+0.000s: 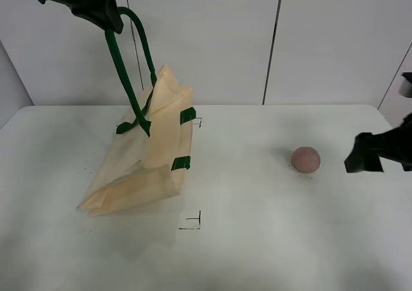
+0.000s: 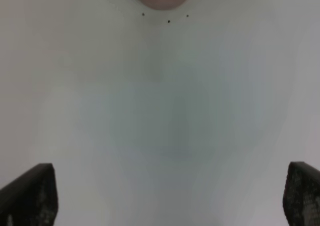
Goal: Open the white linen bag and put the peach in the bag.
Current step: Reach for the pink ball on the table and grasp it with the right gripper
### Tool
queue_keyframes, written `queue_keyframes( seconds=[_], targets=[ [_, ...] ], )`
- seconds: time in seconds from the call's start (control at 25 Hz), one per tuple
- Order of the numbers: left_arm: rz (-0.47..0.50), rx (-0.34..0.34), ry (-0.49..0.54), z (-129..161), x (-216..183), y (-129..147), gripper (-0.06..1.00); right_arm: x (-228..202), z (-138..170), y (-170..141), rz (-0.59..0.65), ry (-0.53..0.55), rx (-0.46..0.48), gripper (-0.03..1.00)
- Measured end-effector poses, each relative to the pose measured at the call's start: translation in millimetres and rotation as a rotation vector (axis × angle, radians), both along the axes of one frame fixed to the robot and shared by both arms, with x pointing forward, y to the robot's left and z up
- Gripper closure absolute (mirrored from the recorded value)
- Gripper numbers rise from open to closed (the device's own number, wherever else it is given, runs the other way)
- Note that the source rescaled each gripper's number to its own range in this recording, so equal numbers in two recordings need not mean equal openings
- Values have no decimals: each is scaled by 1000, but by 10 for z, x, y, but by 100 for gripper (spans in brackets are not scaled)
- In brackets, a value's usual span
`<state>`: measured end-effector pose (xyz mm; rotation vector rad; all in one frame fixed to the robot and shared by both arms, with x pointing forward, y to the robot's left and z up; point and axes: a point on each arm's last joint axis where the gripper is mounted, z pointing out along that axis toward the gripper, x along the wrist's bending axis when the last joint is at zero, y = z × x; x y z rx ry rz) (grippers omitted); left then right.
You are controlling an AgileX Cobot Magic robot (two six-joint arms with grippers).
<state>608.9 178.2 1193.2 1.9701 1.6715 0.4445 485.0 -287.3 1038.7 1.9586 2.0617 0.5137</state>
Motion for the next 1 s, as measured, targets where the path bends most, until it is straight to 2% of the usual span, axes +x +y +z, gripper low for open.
queue_keyframes(
  seconds=[0.2,0.36,0.6,1.0],
  targets=[
    [-1,0,0,0,0,0,94,904,-266,19,12,76,-5,-3],
    [-1,0,0,0,0,0,94,1396,-492,51,18,119,3,-3],
    [-2,1,0,0,0,0,94,1671,-817,289,104,180,-57,-3],
    [-6,4,-1,0,0,0,94,1786,-1364,310,78,247,-70,-3]
  ],
)
